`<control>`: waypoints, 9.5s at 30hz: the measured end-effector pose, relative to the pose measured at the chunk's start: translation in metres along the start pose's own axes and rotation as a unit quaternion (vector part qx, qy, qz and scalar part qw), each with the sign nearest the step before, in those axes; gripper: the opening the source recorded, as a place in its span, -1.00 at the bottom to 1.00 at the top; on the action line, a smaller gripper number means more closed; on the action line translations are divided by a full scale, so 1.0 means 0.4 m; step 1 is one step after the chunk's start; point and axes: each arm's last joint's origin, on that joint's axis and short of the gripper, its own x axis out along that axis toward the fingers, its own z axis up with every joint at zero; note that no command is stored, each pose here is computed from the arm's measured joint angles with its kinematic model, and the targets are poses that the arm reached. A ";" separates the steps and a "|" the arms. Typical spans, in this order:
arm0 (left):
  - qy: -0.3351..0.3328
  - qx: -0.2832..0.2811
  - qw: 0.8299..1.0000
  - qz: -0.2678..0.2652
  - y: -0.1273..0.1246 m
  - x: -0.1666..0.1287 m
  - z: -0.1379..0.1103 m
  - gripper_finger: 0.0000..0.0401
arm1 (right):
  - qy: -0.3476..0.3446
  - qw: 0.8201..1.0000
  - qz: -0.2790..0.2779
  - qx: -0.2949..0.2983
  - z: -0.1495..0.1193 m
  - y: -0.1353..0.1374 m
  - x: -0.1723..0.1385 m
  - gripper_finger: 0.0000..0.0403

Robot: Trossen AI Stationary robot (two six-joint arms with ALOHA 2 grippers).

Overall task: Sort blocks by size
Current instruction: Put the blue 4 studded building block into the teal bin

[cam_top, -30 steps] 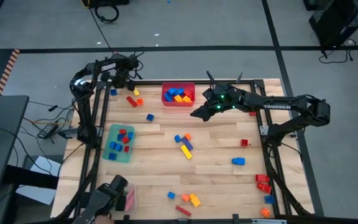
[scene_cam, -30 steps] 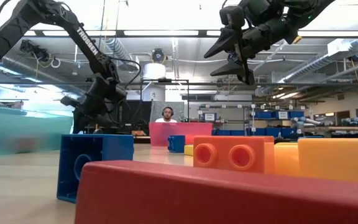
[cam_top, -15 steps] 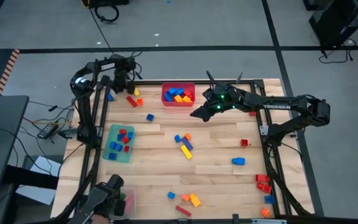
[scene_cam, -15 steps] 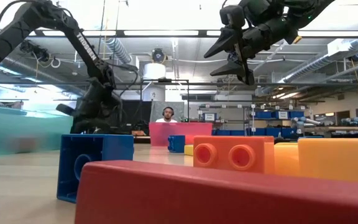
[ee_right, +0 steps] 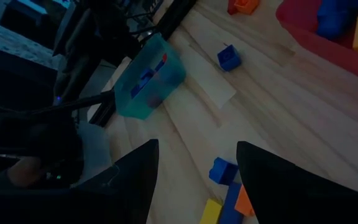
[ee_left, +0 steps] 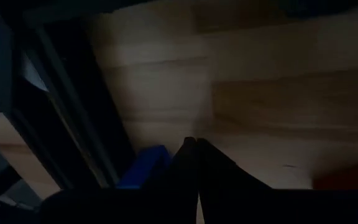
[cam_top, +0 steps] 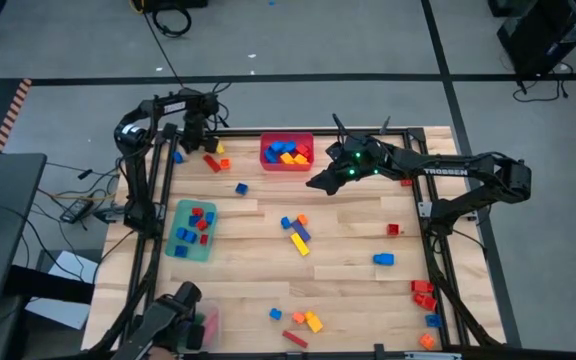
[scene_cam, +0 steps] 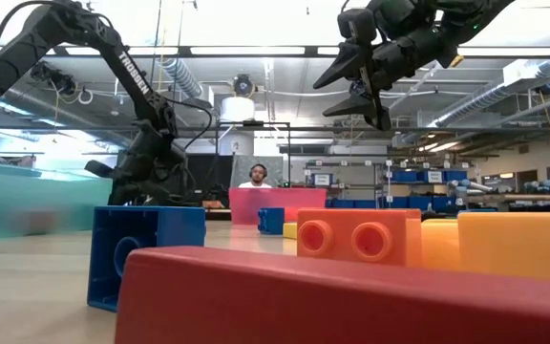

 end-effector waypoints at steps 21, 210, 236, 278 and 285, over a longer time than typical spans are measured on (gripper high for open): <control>-0.051 0.003 0.999 0.006 0.017 -0.157 -0.001 -1.00 | 0.003 1.000 0.004 -0.009 -0.005 0.006 0.003 0.14; -0.325 0.234 0.907 -0.129 -0.040 -0.386 -0.405 -0.15 | -0.147 0.963 -0.127 -0.187 -0.087 0.043 -0.176 0.14; -0.328 0.205 0.848 -0.364 -0.326 -0.262 -0.384 0.02 | -0.140 0.965 -0.117 -0.188 -0.088 0.044 -0.175 0.14; -0.245 0.138 0.934 -0.221 -0.346 -0.100 -0.440 0.29 | -0.165 0.969 -0.128 -0.135 -0.084 0.043 -0.177 0.14; -0.222 0.136 0.939 -0.227 -0.379 -0.062 -0.423 0.29 | -0.165 0.969 -0.128 -0.135 -0.084 0.043 -0.177 0.14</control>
